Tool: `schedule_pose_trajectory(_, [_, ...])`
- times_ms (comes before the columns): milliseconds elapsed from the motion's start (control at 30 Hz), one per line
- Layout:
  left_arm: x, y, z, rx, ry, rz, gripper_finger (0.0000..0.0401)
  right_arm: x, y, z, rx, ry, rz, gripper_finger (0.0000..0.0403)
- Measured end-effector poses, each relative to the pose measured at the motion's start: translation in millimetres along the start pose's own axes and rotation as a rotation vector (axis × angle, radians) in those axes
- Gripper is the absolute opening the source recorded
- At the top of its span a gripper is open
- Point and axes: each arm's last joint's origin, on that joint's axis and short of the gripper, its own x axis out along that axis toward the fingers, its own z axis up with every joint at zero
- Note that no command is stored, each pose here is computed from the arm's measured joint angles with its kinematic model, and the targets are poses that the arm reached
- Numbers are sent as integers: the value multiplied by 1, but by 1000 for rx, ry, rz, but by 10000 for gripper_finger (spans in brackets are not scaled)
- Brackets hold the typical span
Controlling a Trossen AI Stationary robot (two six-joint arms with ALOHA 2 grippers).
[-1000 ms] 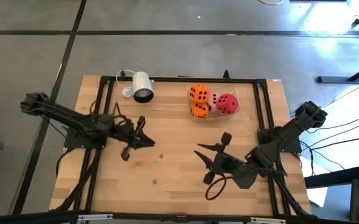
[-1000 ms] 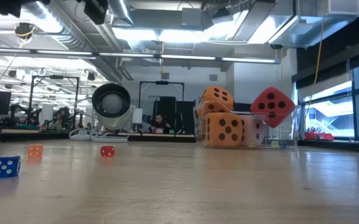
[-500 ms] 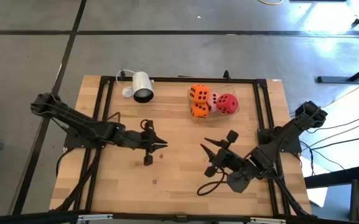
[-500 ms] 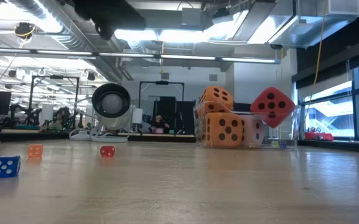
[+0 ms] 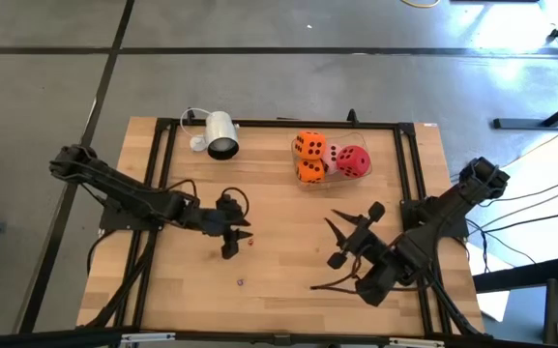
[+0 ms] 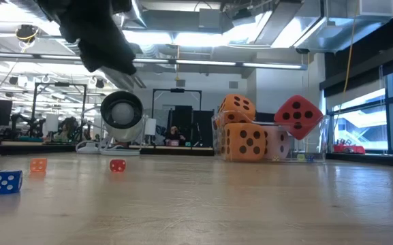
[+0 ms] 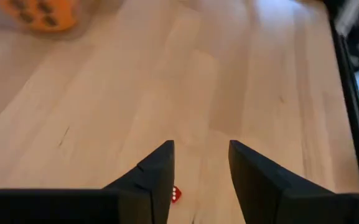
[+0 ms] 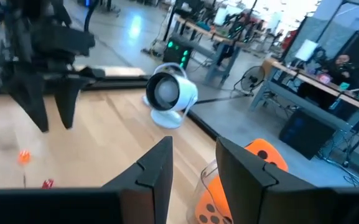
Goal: Pick & Place Dice
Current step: Put the small red die into the transparent bin
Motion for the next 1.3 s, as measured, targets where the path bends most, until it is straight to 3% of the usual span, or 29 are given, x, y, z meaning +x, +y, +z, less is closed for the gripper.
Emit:
schedule_pose_trajectory(300, [17,16,-5,-185,69,122,129,-4,-7,-3,41,-80,-67,123])
schedule_pose_trajectory(433, [33,27,-15,-251,172,186,121,-3,-9,-1,29,-133,-114,123])
schedule_pose_trajectory(533, [46,32,-22,-289,251,176,116,-1,-13,2,-16,-128,-131,123])
schedule_pose_trajectory(767, [68,25,-31,-255,359,150,107,4,-32,15,29,-123,-158,123])
schedule_pose_trajectory(1100, [76,0,-14,-173,328,89,97,-3,-38,18,65,-80,-88,123])
schedule_pose_trajectory(1300, [74,-4,-20,-118,349,112,93,-6,-36,17,71,-41,-38,123])
